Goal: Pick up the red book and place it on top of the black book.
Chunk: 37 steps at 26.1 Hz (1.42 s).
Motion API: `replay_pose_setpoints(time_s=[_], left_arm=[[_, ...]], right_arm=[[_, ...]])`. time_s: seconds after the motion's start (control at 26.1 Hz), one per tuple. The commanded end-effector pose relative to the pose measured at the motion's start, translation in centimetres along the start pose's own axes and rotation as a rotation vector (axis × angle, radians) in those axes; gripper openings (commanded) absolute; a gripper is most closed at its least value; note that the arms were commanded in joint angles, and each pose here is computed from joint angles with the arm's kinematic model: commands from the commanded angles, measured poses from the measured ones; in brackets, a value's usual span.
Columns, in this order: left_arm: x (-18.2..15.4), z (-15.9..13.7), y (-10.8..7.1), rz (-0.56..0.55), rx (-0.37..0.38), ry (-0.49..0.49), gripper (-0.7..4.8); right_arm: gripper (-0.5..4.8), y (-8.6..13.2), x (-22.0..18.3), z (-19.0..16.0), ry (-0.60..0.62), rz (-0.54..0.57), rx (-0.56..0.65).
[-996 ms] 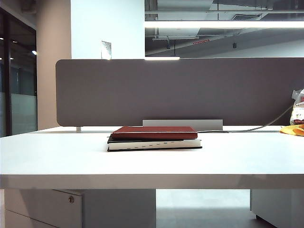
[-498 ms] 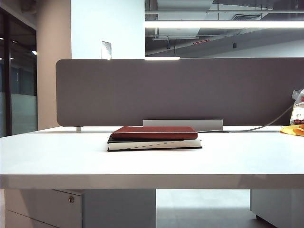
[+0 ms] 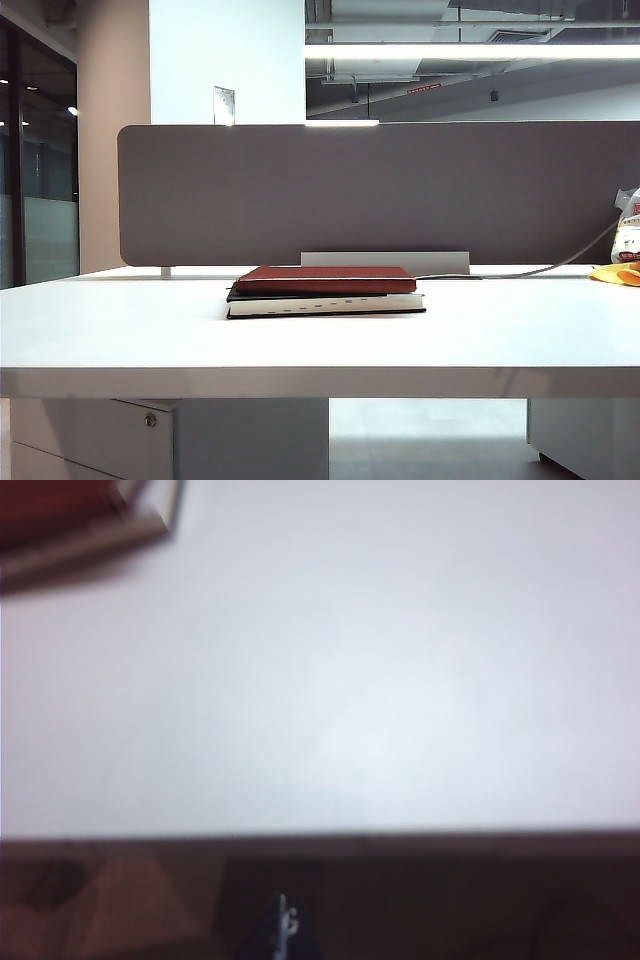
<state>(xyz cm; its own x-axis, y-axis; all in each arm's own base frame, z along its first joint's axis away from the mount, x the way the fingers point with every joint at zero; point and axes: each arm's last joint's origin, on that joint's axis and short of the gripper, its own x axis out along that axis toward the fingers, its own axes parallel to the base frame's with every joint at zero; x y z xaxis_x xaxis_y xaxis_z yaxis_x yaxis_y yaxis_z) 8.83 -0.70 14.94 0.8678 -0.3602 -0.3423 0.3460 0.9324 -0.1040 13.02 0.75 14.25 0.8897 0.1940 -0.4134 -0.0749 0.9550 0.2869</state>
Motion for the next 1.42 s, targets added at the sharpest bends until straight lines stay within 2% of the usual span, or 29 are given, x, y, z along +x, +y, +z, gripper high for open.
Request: replay_pose_setpoints(time_s=[0.04, 0.23, 0.46, 0.65, 0.84, 0.96, 1.07, 1.42], left_arm=[[0.0, 0.1, 0.0, -0.003, 0.006, -0.014, -0.04], [0.0, 0.1, 0.0, -0.003, 0.006, -0.014, -0.04], [0.2, -0.1, 0.1, -0.003, 0.009, -0.021, -0.04], [-0.1, 0.3, 0.0, 0.002, 0.049, -0.110, -0.04], [0.2, 0.5, 0.1, 0.005, 0.080, -0.178, -0.04], [0.4, 0.6, 0.2, 0.008, 0.103, -0.229, -0.03], [0.4, 0.5, 0.2, 0.008, 0.102, -0.229, -0.03], [0.4, 0.5, 0.2, 0.008, 0.101, -0.226, -0.03]], right_arm=[[-0.01, 0.5, -1.0, 1.0, -0.117, 0.032, -0.026], [-0.01, 1.0, -2.6, 2.0, -0.280, 0.071, -0.056], [-0.01, 1.3, -3.9, 2.3, -0.400, 0.100, -0.078], [-0.01, 0.9, -3.6, 1.0, -0.411, 0.103, -0.080], [-0.01, 0.6, -3.2, -0.1, -0.322, 0.082, -0.064], [-0.01, 0.6, -3.4, 0.0, -0.341, 0.086, -0.068], [-0.01, 0.8, -3.8, 0.3, -0.401, 0.099, -0.078], [-0.01, 0.8, -3.8, 0.3, -0.396, 0.098, -0.077]])
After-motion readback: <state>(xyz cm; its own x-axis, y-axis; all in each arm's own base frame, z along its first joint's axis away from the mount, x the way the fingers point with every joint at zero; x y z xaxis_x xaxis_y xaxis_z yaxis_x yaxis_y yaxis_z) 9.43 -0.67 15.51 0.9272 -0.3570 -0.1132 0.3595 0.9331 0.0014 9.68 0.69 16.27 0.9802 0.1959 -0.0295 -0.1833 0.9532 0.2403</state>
